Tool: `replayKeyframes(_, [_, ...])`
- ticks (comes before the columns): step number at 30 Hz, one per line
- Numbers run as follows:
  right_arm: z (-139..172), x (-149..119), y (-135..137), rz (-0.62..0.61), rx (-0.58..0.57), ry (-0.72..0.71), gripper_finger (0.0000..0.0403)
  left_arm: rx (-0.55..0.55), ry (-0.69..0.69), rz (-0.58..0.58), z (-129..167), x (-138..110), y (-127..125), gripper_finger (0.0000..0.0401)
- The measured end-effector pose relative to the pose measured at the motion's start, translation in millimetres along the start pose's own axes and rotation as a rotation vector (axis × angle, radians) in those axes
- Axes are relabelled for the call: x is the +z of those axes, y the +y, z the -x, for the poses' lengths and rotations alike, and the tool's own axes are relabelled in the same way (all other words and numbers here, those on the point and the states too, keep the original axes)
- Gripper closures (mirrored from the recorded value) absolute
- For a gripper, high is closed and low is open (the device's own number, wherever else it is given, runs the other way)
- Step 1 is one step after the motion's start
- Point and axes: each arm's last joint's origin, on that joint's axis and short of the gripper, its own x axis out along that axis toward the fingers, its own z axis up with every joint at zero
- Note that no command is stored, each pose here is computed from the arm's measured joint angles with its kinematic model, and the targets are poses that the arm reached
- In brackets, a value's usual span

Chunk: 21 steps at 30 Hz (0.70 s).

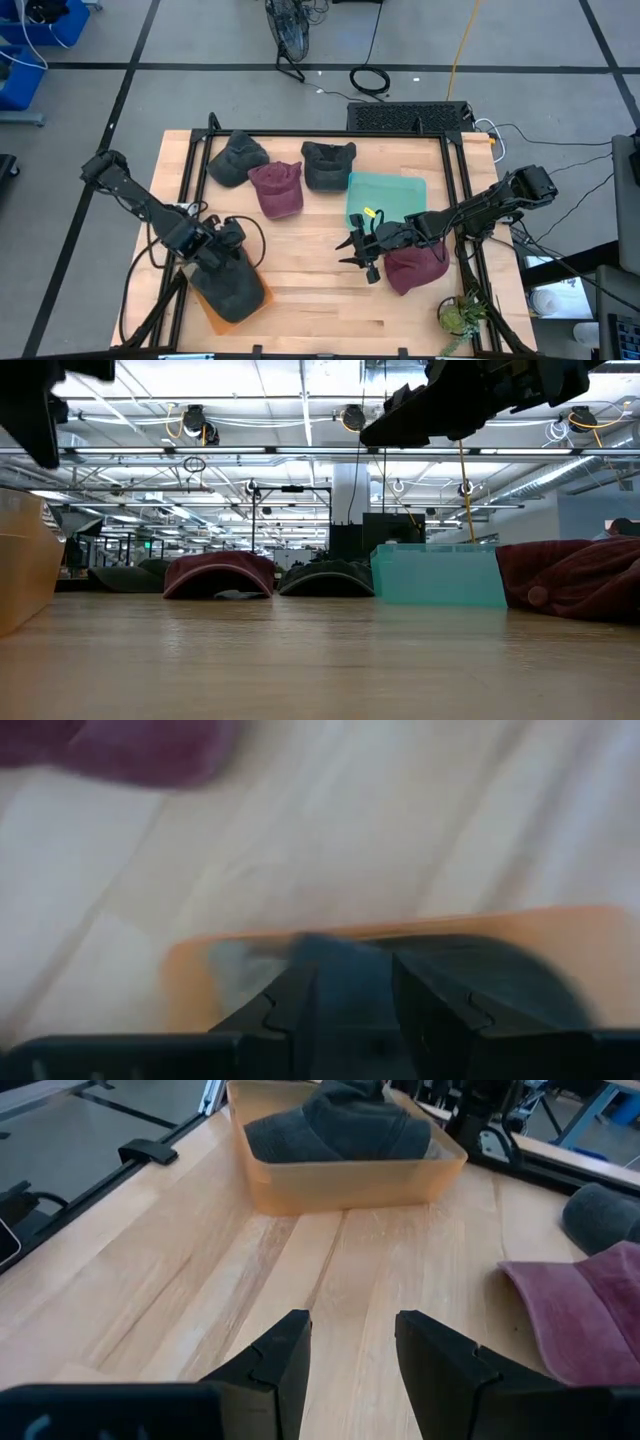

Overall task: Pick & Place hat
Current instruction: Put the bottom black cap into the orange bin

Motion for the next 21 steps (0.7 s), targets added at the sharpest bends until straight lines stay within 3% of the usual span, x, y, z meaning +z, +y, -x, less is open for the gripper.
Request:
replayKeyframes(5, [0, -3, 0, -0.016, 0.003, 0.026, 0.0269, -0.221, -0.084, 0.003, 6, -7, -27, 0.0270])
replayKeyframes(8, [0, -3, 0, -0.022, 0.005, 0.035, 0.0269, -0.309, -0.054, -0.028, -3, -20, -42, 0.0270])
replayKeyframes(15, [0, -3, 0, -0.023, 0.004, 0.033, 0.0269, -0.210, 0.171, -0.162, -29, -56, -56, 0.0270])
replayKeyframes(21, [0, -2, 0, -0.023, -0.001, 0.019, 0.0269, -0.139, 0.194, -0.263, -47, -70, -64, 0.0270])
